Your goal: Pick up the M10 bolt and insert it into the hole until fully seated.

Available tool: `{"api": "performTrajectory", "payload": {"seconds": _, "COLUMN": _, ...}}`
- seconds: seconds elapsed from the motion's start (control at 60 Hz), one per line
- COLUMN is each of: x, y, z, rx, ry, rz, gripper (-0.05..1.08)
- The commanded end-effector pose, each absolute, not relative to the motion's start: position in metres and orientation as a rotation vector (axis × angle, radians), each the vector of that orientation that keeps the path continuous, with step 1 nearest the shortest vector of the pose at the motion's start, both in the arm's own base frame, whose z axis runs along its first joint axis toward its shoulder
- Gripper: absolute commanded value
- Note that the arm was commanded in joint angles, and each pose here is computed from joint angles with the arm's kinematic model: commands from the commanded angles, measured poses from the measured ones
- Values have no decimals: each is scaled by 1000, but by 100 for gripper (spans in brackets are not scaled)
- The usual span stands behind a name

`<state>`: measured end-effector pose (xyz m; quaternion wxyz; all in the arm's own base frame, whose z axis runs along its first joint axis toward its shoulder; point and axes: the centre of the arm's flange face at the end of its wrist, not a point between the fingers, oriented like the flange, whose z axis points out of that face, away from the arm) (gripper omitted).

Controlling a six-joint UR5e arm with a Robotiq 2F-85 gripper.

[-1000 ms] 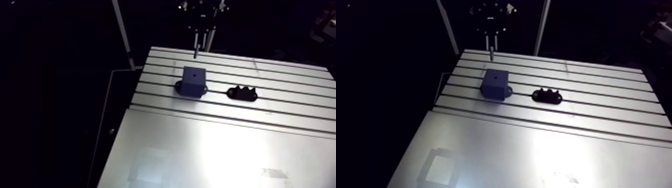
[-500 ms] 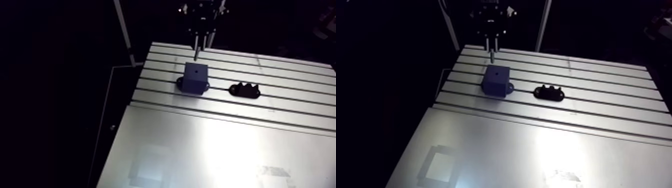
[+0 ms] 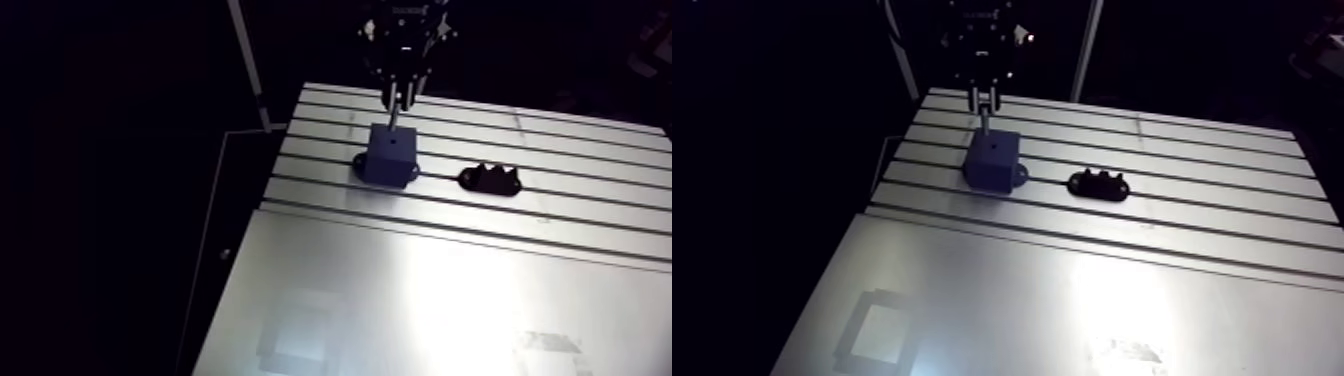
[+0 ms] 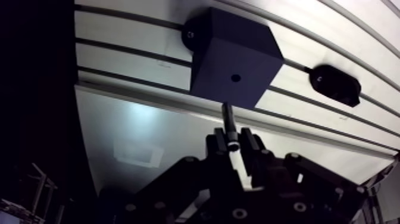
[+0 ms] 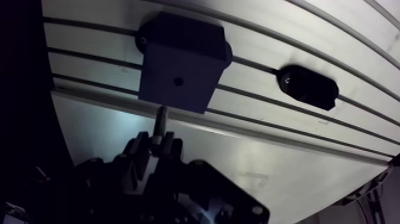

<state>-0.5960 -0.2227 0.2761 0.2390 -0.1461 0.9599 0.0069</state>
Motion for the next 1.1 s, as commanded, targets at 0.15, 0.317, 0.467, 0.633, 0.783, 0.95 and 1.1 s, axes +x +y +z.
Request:
{"api": "performTrajectory", "payload": {"seconds": 0.15, "x": -601, "y": -219, "z": 268, "rx": -412, "ry": 2636, "rz": 74, "gripper": 108}}
{"api": "performTrajectory", "payload": {"seconds": 0.317, "x": -602, "y": -219, "z": 267, "rx": -407, "ry": 2635, "rz": 80, "gripper": 108}}
{"api": "performTrajectory", "payload": {"seconds": 0.467, "x": -602, "y": -219, "z": 268, "rx": -405, "ry": 2636, "rz": 81, "gripper": 108}}
{"api": "performTrajectory", "payload": {"seconds": 0.633, "x": -602, "y": -219, "z": 268, "rx": -407, "ry": 2635, "rz": 80, "gripper": 108}}
{"api": "performTrajectory", "payload": {"seconds": 0.783, "x": -602, "y": -219, "z": 267, "rx": -407, "ry": 2635, "rz": 78, "gripper": 108}}
{"api": "performTrajectory", "payload": {"seconds": 0.95, "x": -603, "y": -219, "z": 262, "rx": -406, "ry": 2626, "rz": 78, "gripper": 108}}
{"api": "performTrajectory", "payload": {"seconds": 1.1, "x": -602, "y": -219, "z": 260, "rx": -405, "ry": 2623, "rz": 76, "gripper": 108}}
